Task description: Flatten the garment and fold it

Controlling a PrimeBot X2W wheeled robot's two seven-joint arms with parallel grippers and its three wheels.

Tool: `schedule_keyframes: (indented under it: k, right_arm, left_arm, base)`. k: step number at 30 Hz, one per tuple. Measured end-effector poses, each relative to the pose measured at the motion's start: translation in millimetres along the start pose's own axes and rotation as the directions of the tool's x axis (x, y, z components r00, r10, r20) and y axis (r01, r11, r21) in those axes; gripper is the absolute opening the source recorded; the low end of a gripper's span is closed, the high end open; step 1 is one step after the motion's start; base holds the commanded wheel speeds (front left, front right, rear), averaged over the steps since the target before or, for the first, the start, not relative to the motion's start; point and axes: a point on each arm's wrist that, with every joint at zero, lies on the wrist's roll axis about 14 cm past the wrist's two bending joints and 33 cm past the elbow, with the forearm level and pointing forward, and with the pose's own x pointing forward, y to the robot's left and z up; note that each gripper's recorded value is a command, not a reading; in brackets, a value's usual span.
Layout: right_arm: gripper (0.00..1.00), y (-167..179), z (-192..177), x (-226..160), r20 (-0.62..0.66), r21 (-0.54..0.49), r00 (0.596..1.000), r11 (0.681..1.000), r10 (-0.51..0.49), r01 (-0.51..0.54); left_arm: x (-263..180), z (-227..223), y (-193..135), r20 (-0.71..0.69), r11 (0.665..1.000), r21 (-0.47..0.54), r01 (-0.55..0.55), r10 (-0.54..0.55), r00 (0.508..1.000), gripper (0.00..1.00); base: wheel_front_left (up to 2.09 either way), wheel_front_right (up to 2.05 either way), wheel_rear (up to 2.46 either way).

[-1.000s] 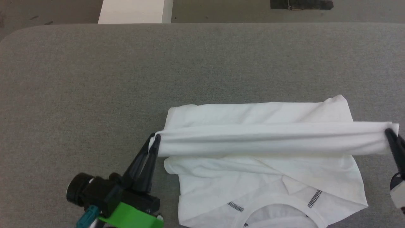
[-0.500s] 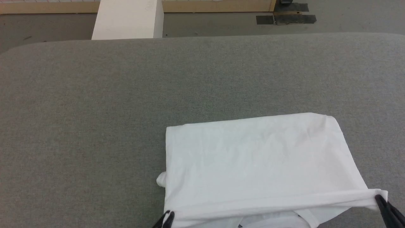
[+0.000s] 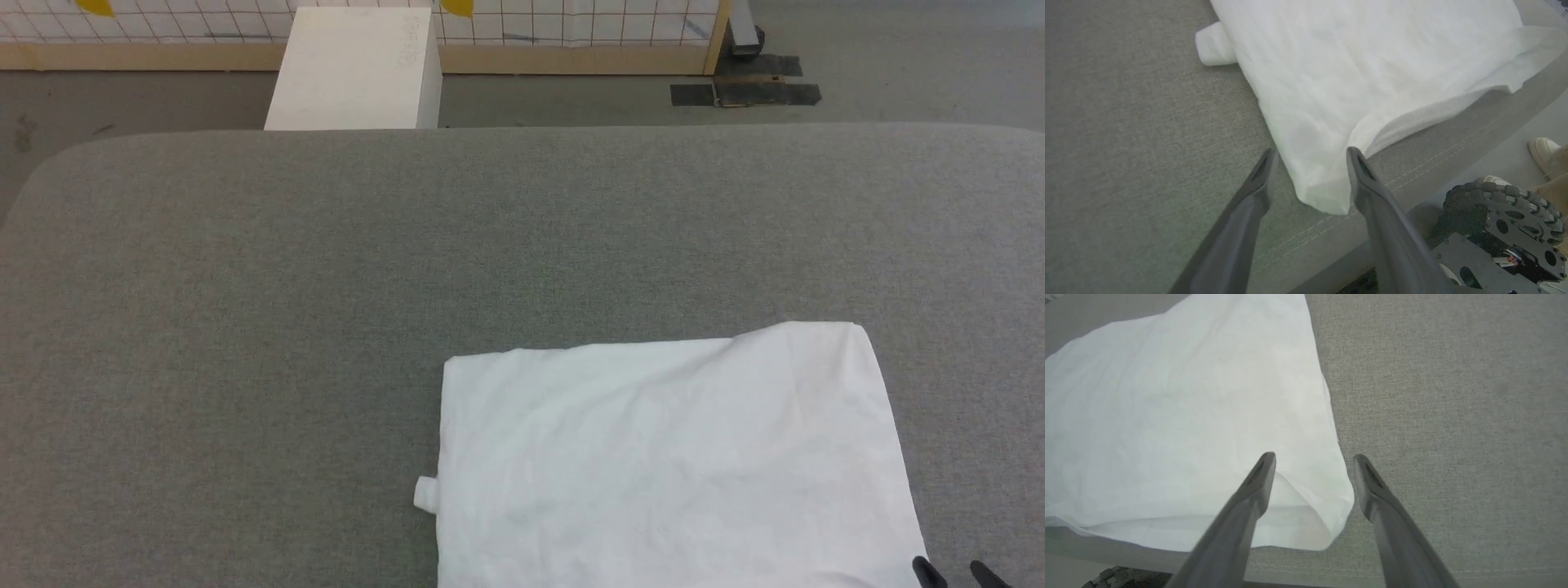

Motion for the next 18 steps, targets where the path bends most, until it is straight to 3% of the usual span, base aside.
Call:
schedule_keyframes:
  k: [5, 10, 18]
  right_arm:
    - [1.00, -3.5, 19.1, -5.4, 0.064, 0.036, 0.998, 0.999, 0.002, -0.004]
    - [1.00, -17.1, 50.1, -4.4, 0.154, 0.019, 0.987, 0.999, -0.040, 0.038]
    - [1.00, -8.9, 71.8, 28.9, 0.162, -0.052, 0.987, 0.998, -0.021, 0.030]
  left_arm:
    - [1.0, 33.0, 25.2, 0.151, 0.986, -0.129, -0.108, 0.127, 0.980, 1.00]
    - [-5.8, 92.5, 65.3, 0.349, 0.947, -0.200, -0.251, 0.308, 0.885, 1.00]
    - [-1.2, 161.8, 78.8, 0.538, 0.914, -0.222, -0.340, 0.406, 0.739, 1.00]
  base:
    - [0.00, 0.00, 0.00]
    - [0.00, 0.00, 0.00]
    - [0.00, 0.00, 0.00]
